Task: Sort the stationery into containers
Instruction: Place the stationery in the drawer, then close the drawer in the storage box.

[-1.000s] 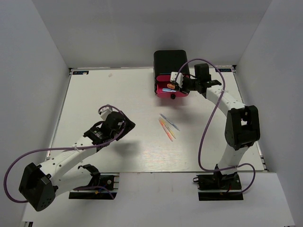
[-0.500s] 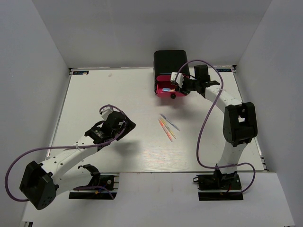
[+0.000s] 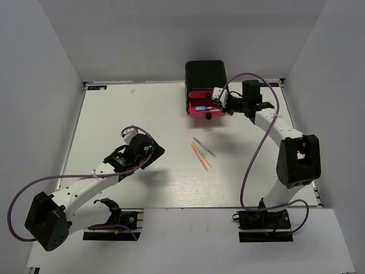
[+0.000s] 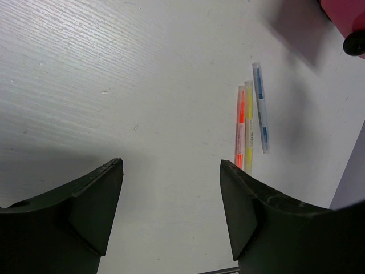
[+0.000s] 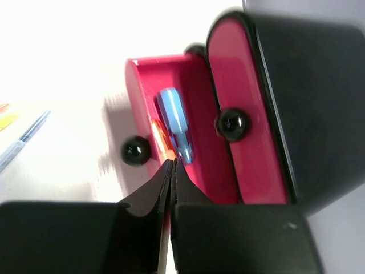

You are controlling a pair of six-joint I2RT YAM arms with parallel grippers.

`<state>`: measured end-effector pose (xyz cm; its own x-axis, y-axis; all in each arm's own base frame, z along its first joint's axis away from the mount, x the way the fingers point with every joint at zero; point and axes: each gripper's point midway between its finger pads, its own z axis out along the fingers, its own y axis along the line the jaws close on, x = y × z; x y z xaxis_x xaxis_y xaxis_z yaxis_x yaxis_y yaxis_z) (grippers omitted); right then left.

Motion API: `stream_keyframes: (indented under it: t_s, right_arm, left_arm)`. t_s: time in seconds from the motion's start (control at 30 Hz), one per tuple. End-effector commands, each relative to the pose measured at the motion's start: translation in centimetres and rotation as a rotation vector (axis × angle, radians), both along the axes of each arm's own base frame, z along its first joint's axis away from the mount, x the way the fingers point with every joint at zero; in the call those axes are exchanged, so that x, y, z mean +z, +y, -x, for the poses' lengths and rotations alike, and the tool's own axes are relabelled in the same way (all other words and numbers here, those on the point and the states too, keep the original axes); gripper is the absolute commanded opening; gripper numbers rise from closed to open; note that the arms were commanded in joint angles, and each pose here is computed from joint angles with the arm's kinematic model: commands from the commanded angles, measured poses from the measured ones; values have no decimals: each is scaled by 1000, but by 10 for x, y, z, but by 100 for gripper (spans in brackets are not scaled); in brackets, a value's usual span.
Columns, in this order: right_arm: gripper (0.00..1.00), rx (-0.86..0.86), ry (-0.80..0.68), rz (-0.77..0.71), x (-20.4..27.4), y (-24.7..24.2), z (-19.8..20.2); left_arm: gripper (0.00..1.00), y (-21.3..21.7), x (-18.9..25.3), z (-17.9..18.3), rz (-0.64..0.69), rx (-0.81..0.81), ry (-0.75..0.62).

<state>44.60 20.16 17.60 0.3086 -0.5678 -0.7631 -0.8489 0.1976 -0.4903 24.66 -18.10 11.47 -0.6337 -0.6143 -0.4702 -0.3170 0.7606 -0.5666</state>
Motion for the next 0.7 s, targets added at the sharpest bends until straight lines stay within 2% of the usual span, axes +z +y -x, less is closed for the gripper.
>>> stream_keyframes:
  t_s: [0.0, 0.17, 0.37, 0.67]
  right_arm:
    - [0, 119, -32, -32, 18, 10, 26]
    - [0, 178, 76, 45, -20, 6, 42]
    - [0, 170, 80, 142, -49, -4, 30]
    - [0, 57, 9, 222, -61, -15, -10]
  left_arm:
    - [78, -8, 11, -4, 22, -20, -27]
    - [78, -8, 11, -4, 22, -20, -26]
    - [78, -5, 11, -1, 23, -20, -28]
    - [78, -5, 11, -1, 23, -20, -28]
